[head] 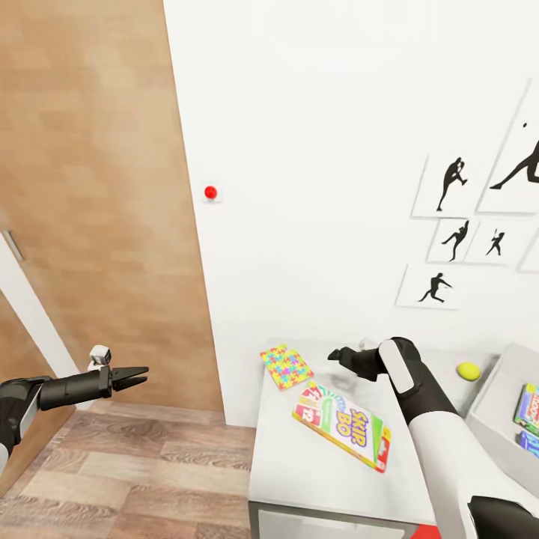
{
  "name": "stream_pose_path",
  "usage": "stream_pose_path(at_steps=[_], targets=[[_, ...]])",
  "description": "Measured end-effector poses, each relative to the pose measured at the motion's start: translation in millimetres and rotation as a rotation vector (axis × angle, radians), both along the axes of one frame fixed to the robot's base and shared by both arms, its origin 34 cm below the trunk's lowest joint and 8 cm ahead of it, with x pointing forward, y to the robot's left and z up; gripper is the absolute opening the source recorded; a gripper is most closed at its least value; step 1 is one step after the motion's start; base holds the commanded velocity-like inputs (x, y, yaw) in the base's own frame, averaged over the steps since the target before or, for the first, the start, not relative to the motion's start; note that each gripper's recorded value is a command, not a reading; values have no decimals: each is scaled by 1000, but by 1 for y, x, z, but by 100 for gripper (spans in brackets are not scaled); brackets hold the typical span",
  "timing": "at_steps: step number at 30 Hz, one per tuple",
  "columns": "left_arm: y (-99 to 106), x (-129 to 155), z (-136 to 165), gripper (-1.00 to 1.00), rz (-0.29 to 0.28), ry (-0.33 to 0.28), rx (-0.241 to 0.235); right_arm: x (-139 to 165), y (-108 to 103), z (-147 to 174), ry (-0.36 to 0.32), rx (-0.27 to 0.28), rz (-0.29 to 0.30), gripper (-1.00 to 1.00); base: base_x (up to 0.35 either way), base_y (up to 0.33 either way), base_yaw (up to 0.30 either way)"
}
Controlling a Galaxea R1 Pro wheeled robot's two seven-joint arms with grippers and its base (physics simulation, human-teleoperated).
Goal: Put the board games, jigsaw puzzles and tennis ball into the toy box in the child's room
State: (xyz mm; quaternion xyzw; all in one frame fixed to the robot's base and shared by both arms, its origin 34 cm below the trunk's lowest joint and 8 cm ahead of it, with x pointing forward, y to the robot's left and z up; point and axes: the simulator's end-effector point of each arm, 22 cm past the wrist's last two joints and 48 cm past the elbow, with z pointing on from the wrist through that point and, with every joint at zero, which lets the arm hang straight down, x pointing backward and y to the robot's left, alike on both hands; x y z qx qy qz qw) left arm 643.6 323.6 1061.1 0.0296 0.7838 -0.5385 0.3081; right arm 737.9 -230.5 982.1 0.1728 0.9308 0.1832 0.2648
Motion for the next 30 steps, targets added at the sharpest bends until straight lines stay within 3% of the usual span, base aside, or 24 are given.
stream_pose_path(at_steps=[14, 24, 30], targets=[[0, 1, -12, 100, -1, 23, 0, 0, -6, -15, 23, -13, -4, 100, 11, 0, 0], [0, 2, -21, 100, 0, 39, -1, 2, -39, -27, 23, -122, -34, 100, 0, 0, 0], [0, 2, -27, 100, 0, 50, -1, 5, -48, -34, 20, -153, -48, 100, 0, 0, 0]])
